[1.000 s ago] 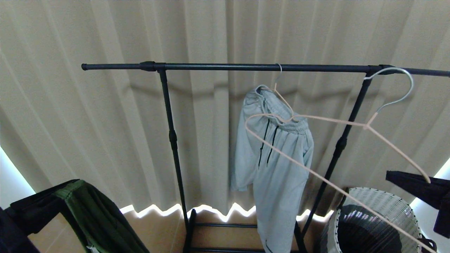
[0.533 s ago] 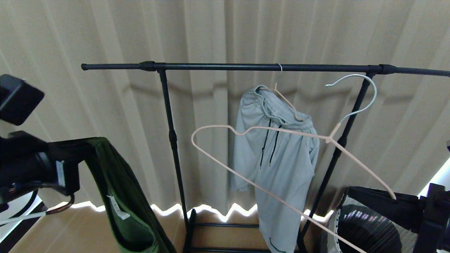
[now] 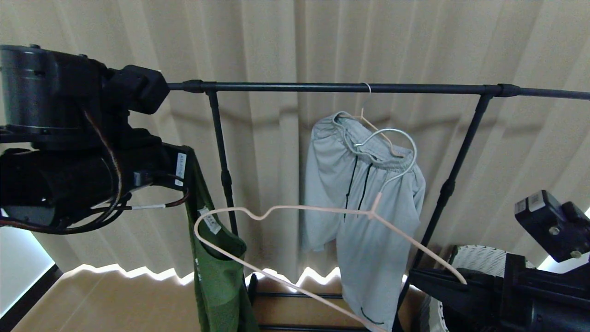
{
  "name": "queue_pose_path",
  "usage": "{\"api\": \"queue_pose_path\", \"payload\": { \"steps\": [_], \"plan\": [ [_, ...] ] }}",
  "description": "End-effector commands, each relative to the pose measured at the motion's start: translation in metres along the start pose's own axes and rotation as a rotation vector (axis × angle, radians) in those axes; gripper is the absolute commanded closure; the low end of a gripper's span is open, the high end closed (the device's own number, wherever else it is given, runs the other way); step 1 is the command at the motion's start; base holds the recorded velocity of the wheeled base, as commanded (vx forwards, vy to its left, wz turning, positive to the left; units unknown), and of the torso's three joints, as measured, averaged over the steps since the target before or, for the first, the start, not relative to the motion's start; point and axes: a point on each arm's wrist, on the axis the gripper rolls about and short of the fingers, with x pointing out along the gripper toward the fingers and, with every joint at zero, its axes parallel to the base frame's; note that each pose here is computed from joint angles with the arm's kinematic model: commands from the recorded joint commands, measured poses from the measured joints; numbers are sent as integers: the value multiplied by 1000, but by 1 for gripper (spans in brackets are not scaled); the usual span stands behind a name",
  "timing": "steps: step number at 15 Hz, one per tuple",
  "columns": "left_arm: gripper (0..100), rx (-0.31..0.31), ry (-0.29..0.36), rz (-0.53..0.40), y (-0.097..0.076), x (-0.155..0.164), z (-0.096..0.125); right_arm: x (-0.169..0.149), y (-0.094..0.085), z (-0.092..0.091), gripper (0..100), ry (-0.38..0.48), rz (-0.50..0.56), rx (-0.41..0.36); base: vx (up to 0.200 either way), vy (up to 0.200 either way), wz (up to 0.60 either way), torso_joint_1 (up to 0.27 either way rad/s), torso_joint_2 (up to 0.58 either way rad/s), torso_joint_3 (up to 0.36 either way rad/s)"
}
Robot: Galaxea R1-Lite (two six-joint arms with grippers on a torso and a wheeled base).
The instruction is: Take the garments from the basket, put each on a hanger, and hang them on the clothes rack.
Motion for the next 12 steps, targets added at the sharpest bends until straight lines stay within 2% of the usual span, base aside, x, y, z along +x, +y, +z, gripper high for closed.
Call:
{"api": "queue_pose_path", "payload": {
  "steps": [1,5,12],
  "plan": [
    [100,-11,18,-20,-13,16,2,16,1,2,100,4,-7,4,0,0,0,0,0,0],
    [100,-2,23,11,-15,16,2,33,0,7,100,-31,-120,1,0,0,0,0,0,0],
    [100,0,28,30,-16,15,1,64,4,20,100,-76,-134,7,0,0,0,0,0,0]
  ]
}}
